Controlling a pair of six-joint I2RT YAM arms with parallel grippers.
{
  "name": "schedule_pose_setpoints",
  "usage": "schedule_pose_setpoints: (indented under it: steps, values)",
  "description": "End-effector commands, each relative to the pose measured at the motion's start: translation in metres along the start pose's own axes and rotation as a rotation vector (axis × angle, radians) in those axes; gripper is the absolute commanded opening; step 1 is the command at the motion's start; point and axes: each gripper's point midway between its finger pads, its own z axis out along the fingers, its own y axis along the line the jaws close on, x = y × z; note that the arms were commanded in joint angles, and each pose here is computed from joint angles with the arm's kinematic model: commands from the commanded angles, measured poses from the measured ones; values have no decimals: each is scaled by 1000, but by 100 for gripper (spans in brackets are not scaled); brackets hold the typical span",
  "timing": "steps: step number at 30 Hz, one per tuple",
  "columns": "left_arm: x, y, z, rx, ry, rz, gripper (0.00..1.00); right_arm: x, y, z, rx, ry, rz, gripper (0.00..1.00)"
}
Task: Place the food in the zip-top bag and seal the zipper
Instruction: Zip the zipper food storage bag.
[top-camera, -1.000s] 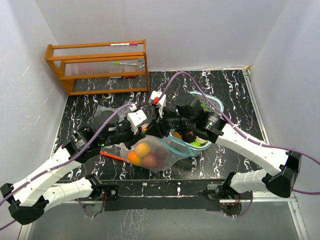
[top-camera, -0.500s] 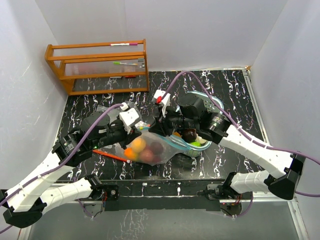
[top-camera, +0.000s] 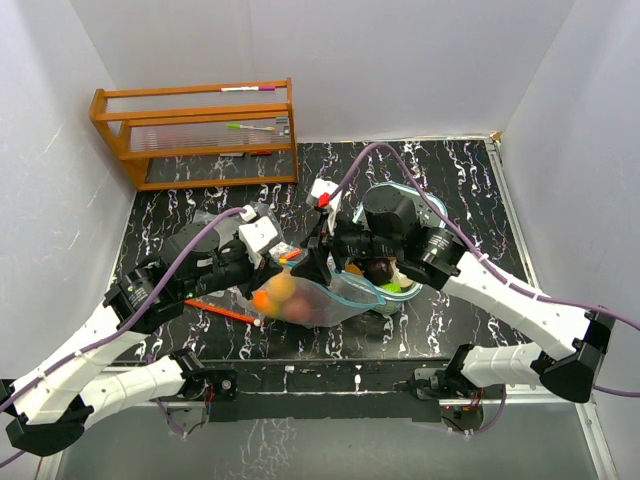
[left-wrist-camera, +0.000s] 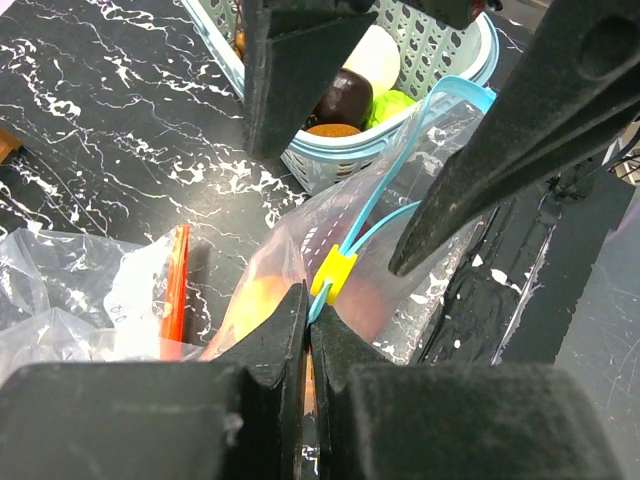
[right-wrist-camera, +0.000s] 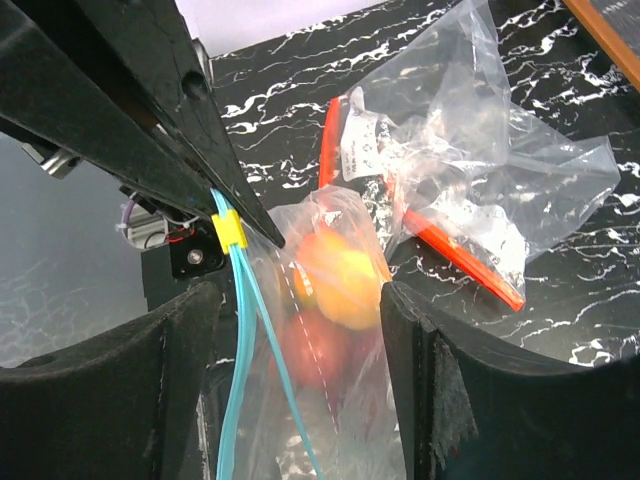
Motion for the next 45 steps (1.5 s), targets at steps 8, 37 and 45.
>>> schedule_pose_setpoints:
  steps: [8,37,45]
  values:
    - [-12,-6,-4,28,-50,-6,0,-43,17,13,-150,-106,-110,69]
    - [-9,-6,-2,28,-46,-9,0,-63,26,7,-186,-172,-162,44]
    - [-7,-6,-2,28,-43,-9,0,-57,29,10,-215,-146,-146,13]
